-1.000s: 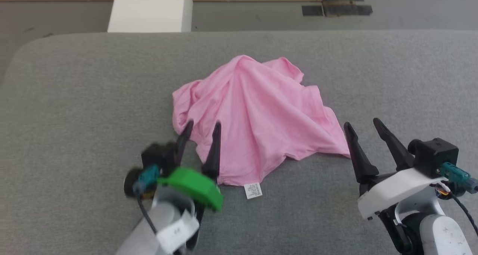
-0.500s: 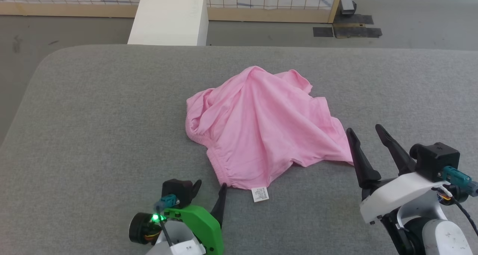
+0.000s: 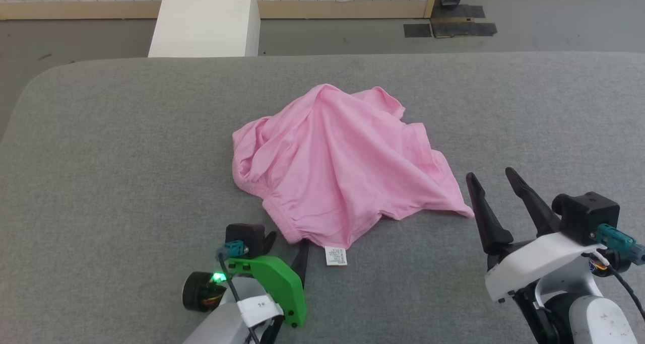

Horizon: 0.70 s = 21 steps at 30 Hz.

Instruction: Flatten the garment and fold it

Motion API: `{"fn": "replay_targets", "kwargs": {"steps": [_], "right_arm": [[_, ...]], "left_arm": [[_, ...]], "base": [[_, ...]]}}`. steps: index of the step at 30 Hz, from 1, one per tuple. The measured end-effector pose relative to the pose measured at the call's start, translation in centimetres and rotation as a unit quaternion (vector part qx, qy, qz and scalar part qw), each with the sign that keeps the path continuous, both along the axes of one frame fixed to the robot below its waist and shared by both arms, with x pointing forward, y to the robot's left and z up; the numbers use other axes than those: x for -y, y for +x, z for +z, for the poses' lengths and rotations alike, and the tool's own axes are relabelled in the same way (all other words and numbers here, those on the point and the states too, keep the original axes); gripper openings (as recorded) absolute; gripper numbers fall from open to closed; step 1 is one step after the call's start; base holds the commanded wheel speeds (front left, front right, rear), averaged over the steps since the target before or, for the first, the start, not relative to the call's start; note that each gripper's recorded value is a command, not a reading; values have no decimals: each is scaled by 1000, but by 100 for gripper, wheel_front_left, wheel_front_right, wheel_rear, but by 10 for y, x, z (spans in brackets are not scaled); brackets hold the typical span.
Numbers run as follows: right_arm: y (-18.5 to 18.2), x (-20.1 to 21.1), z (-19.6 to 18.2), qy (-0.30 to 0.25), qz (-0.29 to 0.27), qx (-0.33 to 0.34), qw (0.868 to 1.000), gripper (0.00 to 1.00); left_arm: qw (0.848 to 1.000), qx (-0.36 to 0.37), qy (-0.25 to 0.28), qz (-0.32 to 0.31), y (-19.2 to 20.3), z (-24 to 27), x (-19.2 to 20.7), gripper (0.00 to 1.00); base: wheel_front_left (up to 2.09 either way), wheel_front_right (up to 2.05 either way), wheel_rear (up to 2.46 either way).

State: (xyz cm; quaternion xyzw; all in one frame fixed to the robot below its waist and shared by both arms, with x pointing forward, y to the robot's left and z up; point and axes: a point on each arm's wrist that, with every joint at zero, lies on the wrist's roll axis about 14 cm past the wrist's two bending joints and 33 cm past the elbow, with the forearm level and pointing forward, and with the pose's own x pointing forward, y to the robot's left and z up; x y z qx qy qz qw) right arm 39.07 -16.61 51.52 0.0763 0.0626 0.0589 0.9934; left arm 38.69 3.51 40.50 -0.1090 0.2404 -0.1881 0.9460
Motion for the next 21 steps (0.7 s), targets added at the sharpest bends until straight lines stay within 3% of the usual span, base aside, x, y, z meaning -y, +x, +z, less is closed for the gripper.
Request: {"fn": "replay_targets", "kwargs": {"steps": [4,5,7,15,21], "right_arm": [[0,1,-2,0,-2,-2,1000,100],[0,1,-2,0,-2,-3,1000,100],[0,2,-2,0,-2,-3,1000,100],[-1,3,-15,-1,-3,-31,1000,100],[-6,12,-68,-28,-8,-142,989,100]], "left_arm": [[1000,10,-4,-14,3,4,6,100],[1000,11,-3,-18,3,4,8,91],[1000,12,-5,-26,1,4,11,0],[999,27,-5,-34,-2,10,8,0],[999,13,6,-40,-12,2,-2,0]], "base": [[0,0,0],[0,0,0],[0,0,0],[0,0,0],[0,0,0]]}}
